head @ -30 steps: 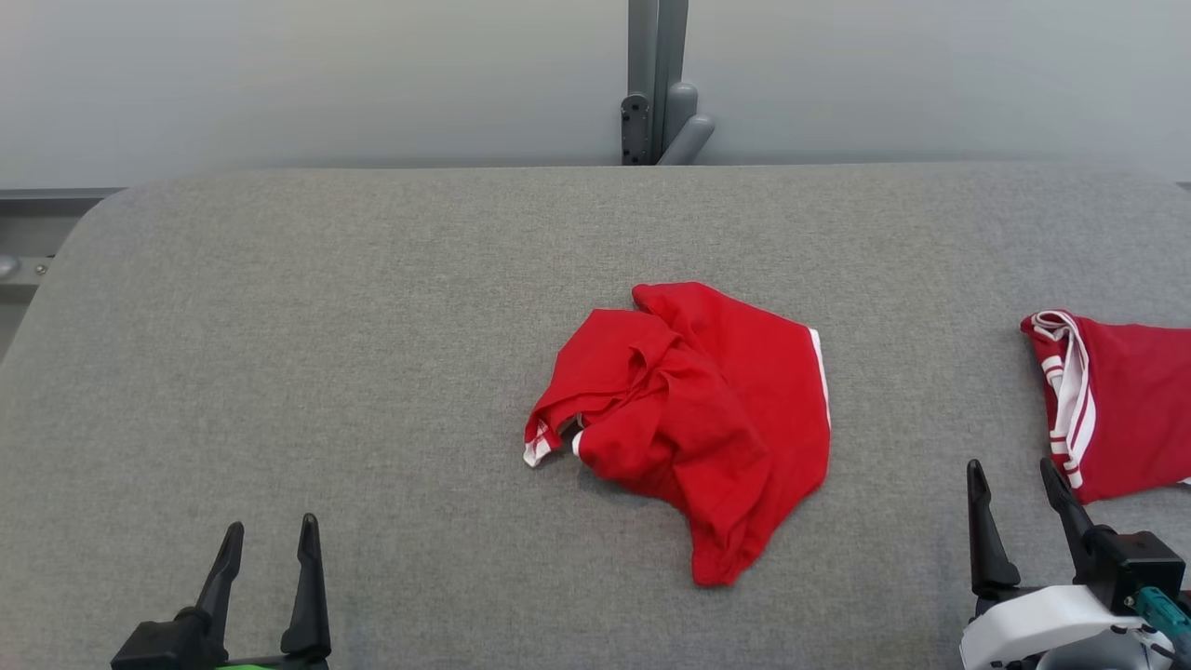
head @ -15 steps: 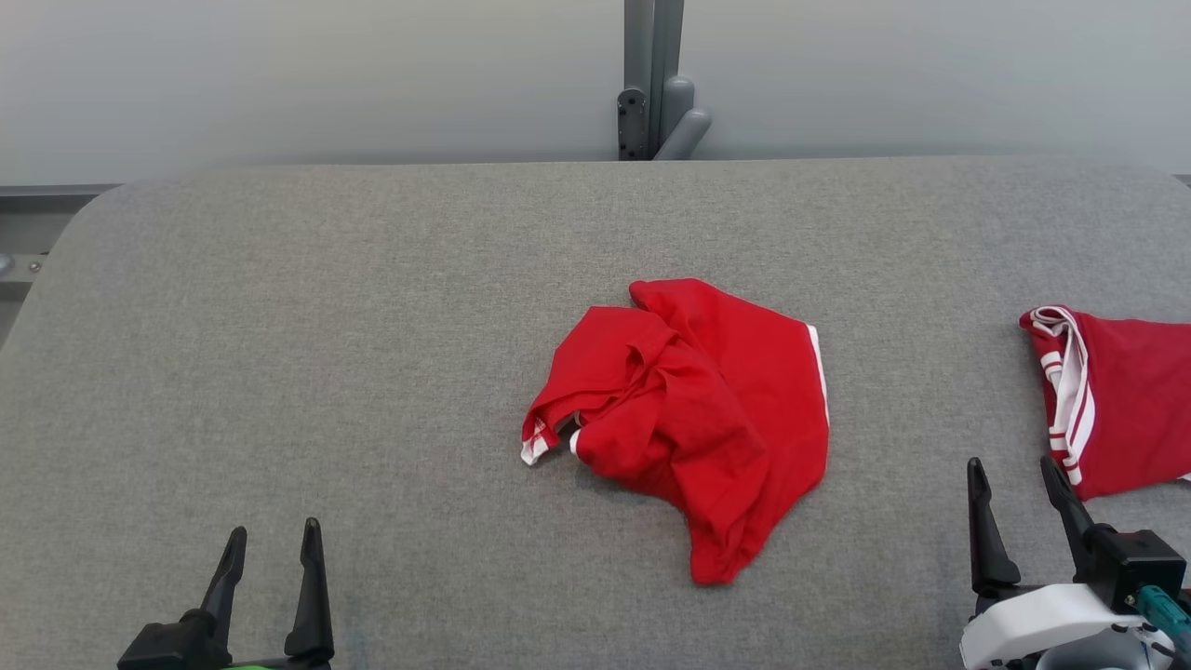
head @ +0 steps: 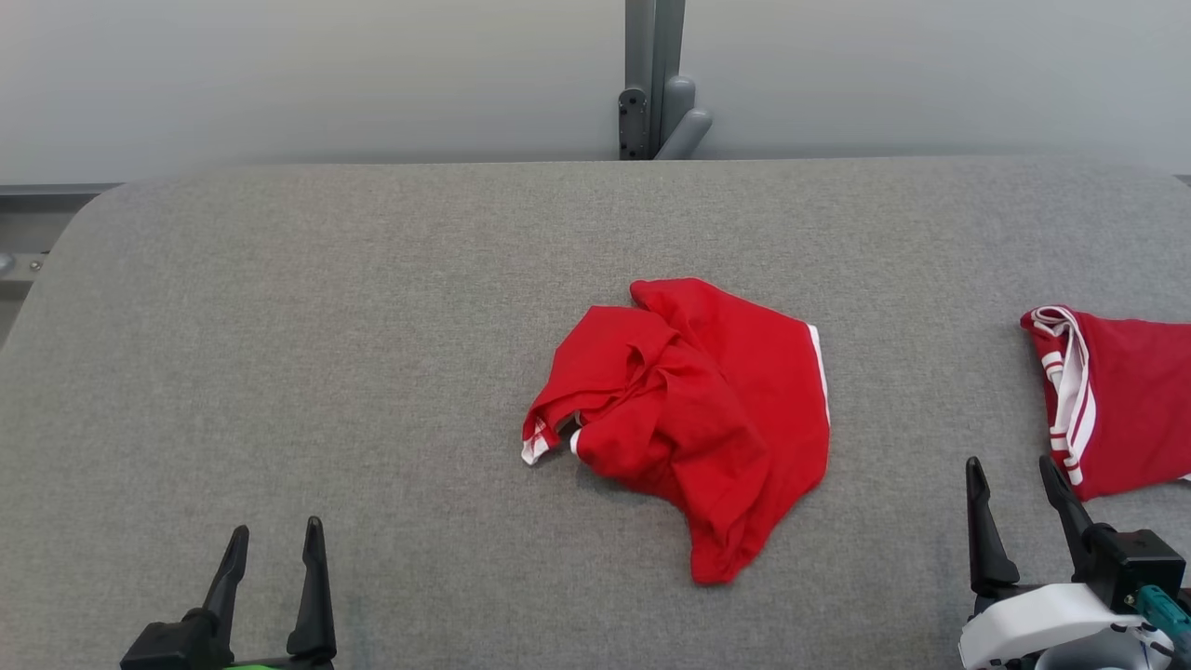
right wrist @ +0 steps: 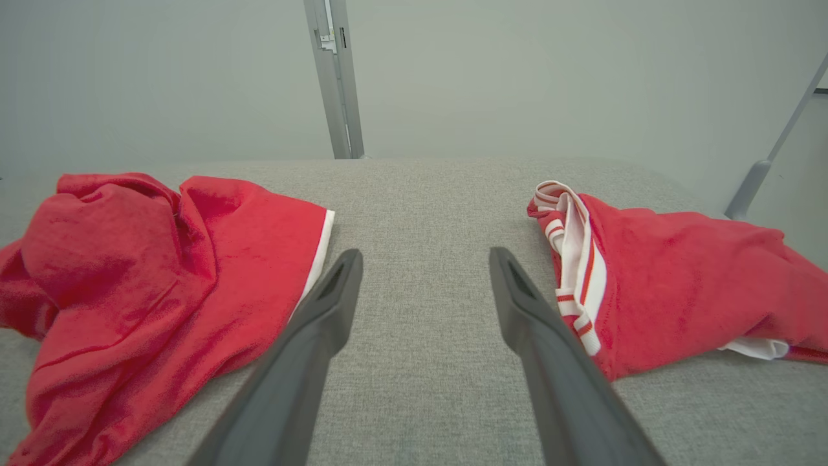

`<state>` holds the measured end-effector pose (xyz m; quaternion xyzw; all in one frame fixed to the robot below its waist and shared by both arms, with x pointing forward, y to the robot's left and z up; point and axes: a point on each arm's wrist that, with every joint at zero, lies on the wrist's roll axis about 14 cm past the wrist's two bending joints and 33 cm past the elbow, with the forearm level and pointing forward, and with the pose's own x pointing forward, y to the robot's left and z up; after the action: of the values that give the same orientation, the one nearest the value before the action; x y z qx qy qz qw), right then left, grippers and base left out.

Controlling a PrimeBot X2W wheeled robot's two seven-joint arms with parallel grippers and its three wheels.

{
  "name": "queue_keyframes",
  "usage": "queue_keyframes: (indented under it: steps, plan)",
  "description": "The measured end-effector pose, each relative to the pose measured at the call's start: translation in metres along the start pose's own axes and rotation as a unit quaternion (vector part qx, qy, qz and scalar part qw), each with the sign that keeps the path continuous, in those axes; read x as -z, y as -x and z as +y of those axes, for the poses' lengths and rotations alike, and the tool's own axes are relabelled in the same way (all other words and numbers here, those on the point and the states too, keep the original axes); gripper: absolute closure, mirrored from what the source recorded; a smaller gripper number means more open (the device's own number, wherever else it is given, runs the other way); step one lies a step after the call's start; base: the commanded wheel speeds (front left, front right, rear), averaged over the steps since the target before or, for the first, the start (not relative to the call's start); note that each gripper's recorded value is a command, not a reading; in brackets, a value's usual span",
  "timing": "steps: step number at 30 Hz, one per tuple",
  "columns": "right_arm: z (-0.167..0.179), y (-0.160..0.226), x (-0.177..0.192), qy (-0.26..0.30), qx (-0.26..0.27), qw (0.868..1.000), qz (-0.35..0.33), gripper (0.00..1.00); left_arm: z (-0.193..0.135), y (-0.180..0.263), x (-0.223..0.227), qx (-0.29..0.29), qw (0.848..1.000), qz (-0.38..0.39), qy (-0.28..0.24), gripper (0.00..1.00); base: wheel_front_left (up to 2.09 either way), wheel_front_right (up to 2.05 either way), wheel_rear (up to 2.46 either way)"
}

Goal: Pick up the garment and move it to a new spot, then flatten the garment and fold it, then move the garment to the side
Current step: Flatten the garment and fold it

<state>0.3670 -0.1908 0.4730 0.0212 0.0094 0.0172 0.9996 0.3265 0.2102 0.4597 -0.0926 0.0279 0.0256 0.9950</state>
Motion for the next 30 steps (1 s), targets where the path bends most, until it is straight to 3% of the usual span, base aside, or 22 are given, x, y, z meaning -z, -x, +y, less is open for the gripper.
queue_keyframes:
  steps: [10, 18, 30]
  plan:
    - [-0.003, -0.002, -0.001, 0.0, 0.005, 1.0, -0.002, 0.0, -0.023, -0.013, 0.003, 0.036, 0.999, 0.006, 0.004, 0.0, 0.0, 0.0, 0.0]
    - [-0.012, 0.003, -0.003, 0.0, 0.018, 1.0, -0.004, 0.0, -0.072, -0.03, 0.036, 0.115, 0.991, 0.067, 0.01, 0.0, 0.0, 0.0, 0.0]
    - [-0.037, 0.019, -0.006, 0.003, 0.059, 0.998, -0.009, 0.0, -0.102, -0.06, 0.077, 0.161, 0.971, 0.172, -0.027, 0.0, 0.0, 0.0, 0.0]
